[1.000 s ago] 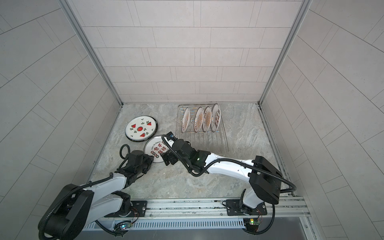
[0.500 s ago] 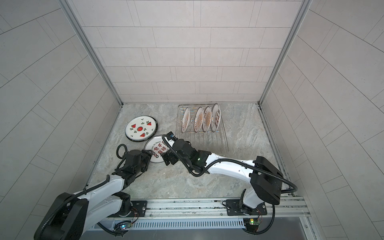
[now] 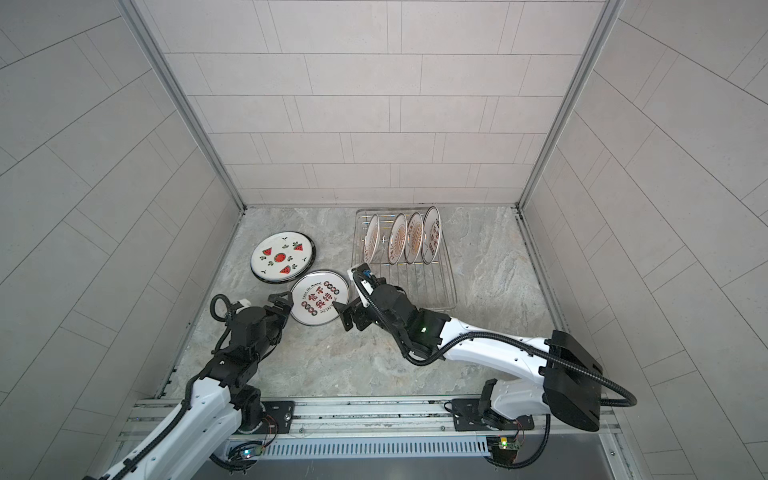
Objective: Unload the plates from the dish rack
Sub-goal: 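Lower the red-lettered plate onto the table and open the left gripper, then move the right gripper to the outermost red-lettered plate in the rack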
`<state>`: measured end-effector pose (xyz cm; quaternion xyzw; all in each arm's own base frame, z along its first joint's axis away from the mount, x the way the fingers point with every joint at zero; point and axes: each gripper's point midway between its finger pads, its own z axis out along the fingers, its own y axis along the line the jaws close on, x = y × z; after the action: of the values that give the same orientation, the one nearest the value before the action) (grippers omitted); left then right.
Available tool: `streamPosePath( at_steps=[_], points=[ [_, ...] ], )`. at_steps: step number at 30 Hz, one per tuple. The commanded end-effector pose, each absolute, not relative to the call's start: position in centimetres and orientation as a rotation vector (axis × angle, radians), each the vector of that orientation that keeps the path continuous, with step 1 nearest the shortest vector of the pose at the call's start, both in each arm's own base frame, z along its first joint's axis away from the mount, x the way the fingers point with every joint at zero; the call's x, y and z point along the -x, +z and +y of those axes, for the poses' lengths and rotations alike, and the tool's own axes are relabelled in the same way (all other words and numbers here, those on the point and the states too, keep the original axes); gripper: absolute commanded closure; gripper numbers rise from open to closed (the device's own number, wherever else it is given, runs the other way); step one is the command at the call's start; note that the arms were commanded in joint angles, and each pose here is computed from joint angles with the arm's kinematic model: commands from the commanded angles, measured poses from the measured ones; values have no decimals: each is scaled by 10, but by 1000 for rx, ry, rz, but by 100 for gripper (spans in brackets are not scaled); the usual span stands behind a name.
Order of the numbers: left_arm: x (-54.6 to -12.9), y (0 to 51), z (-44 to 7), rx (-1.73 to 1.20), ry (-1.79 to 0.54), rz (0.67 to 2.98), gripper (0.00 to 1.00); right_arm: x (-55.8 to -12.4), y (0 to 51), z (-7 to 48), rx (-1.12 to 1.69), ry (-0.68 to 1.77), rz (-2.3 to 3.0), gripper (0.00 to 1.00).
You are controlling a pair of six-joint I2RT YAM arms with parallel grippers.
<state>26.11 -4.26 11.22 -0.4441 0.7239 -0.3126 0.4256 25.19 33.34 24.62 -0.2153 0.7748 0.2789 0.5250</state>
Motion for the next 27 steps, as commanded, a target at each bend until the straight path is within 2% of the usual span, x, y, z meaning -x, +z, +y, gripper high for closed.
streamPosePath(
  at_steps=[1,6,16,27],
  points=[
    [-265,138,-49,977,-838,1762,0,-273,259,292,260,577,1831,0],
    [-269,166,-73,730,-1045,1586,0,-282,256,260,148,589,1837,0],
    [-249,221,-126,193,-1167,1517,0,-299,259,194,16,468,1845,0],
    [-238,224,-160,39,-1202,1518,0,-329,269,122,-109,278,1886,0]
  ],
)
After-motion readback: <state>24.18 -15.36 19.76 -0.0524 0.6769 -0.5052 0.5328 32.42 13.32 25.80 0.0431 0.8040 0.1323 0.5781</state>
